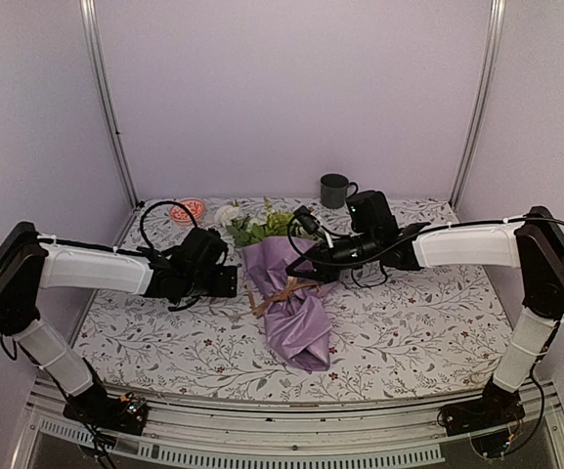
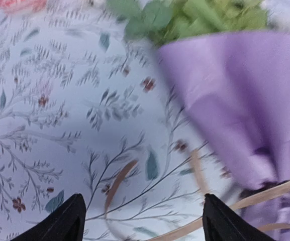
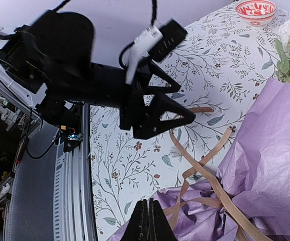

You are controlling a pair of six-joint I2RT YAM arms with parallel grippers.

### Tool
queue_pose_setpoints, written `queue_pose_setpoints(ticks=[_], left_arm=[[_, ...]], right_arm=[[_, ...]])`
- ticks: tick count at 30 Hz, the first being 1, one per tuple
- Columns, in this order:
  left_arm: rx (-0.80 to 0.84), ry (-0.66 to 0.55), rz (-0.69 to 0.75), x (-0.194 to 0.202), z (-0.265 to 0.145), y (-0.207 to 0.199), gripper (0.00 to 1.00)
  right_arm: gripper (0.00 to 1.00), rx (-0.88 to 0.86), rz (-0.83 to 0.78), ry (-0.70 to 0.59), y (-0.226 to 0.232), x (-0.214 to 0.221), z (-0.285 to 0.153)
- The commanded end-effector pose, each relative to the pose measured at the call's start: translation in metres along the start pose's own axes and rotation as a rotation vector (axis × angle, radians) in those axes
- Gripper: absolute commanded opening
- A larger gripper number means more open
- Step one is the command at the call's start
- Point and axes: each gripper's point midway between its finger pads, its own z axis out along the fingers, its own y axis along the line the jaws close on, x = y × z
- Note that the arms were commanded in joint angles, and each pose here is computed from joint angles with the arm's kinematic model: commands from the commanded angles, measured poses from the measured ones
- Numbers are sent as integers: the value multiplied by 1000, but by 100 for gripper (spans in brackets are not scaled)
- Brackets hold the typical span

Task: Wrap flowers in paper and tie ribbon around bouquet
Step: Cross the half-tied ribbon over the folded bouquet.

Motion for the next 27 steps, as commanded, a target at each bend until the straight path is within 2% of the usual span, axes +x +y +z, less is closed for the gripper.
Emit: queue_pose_setpoints(ticks=[1, 6, 8, 10, 13, 14, 16, 19, 22, 24, 26, 27], left_arm=[[-252, 250, 19, 64, 14, 50, 84], [-290, 314, 26, 88, 29, 58, 82], [-271, 337, 30, 96, 34, 56, 74], [-246, 353, 28, 101, 37, 53, 57], [-217, 372, 22, 105, 35, 49, 8], [-216, 378, 23, 105, 33, 48, 0], [-216, 360, 37, 95, 23, 47, 0], [-163, 184, 71, 42, -4, 22, 0], [-28, -110, 202, -30, -56, -38, 0], [180, -294, 343, -56, -105, -97, 0], [432, -436, 503, -52, -154, -150, 0], [557, -491, 533, -48, -174, -165, 0]], right_arm=[[0, -26, -18, -10, 3, -3, 2], [0, -32, -13, -8, 4, -2, 2], [0, -32, -12, -9, 4, -2, 2], [0, -31, -15, -12, 4, -4, 1], [0, -24, -25, -20, 5, -7, 0], [0, -23, -28, -21, 5, -8, -1], [0, -20, -35, -25, 6, -10, -1], [0, -20, -26, -28, 3, -15, 0], [0, -20, -7, -28, -2, -19, 3], [0, -26, 5, -34, -7, -25, 4], [0, -41, 27, -40, -15, -30, 4], [0, -49, 39, -41, -19, -32, 5]])
